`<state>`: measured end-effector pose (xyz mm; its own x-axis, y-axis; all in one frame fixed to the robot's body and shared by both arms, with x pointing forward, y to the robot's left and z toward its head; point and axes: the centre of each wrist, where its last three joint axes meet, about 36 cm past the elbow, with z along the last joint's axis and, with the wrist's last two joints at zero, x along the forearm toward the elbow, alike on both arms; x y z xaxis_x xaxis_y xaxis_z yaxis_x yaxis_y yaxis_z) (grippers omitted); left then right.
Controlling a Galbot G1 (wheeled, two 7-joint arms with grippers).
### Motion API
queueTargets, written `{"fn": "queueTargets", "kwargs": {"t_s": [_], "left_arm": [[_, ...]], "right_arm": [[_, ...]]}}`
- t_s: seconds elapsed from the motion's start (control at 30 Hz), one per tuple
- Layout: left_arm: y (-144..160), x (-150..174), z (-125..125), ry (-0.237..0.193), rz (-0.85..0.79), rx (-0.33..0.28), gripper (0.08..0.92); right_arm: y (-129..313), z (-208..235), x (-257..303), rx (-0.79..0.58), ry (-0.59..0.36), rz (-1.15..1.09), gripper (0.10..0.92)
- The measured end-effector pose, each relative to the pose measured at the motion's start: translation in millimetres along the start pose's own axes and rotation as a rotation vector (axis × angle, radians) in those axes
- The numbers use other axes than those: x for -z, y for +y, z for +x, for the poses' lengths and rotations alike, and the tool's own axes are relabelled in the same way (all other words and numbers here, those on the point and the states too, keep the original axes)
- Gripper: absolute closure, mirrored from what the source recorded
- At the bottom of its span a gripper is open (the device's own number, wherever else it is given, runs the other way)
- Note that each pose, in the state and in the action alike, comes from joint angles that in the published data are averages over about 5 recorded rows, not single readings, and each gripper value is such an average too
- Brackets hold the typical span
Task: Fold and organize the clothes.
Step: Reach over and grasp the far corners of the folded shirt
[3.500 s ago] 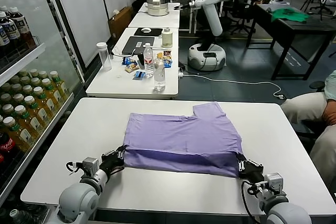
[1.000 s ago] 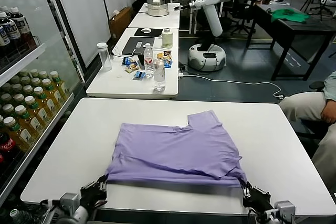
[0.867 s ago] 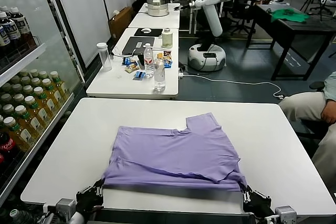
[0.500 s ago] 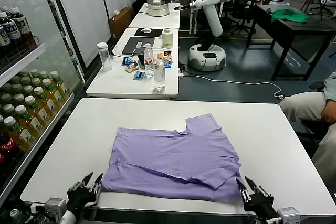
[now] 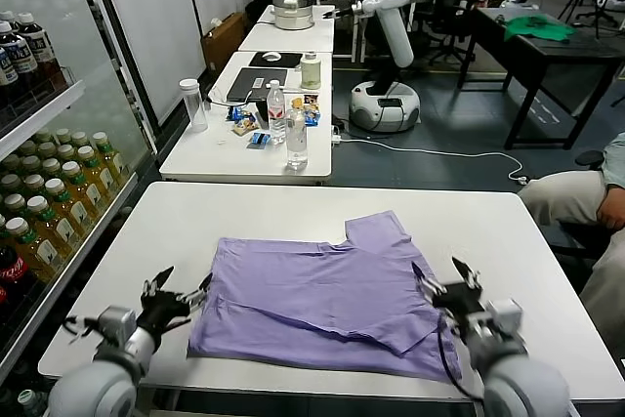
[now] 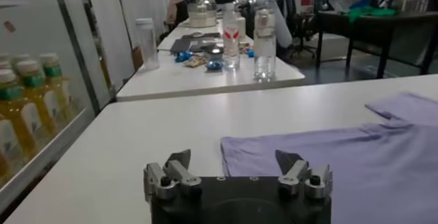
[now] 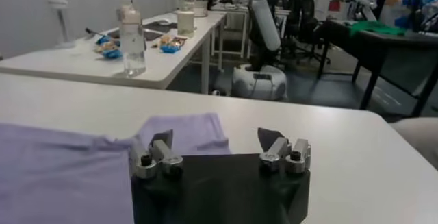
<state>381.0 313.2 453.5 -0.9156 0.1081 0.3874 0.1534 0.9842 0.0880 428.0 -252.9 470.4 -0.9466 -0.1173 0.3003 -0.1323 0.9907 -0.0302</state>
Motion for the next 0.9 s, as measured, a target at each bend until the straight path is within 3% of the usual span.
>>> {"fn": "queueTargets", "kwargs": {"t_s": [0.4, 0.63, 0.9], "left_arm": [[32, 5, -91, 0.059, -0.013, -0.03, 0.177], [42, 6, -123, 0.084, -0.011, -0.059, 0.177], [54, 9, -144, 0.096, -0.002, -0.063, 0.177]], "right_arm": [[4, -136, 10, -0.052, 0.052, -0.034, 0.2], [7, -175, 10, -0.075, 0.087, -0.059, 0.2], [9, -197, 7, -0.093, 0.115, -0.071, 0.2]]}}
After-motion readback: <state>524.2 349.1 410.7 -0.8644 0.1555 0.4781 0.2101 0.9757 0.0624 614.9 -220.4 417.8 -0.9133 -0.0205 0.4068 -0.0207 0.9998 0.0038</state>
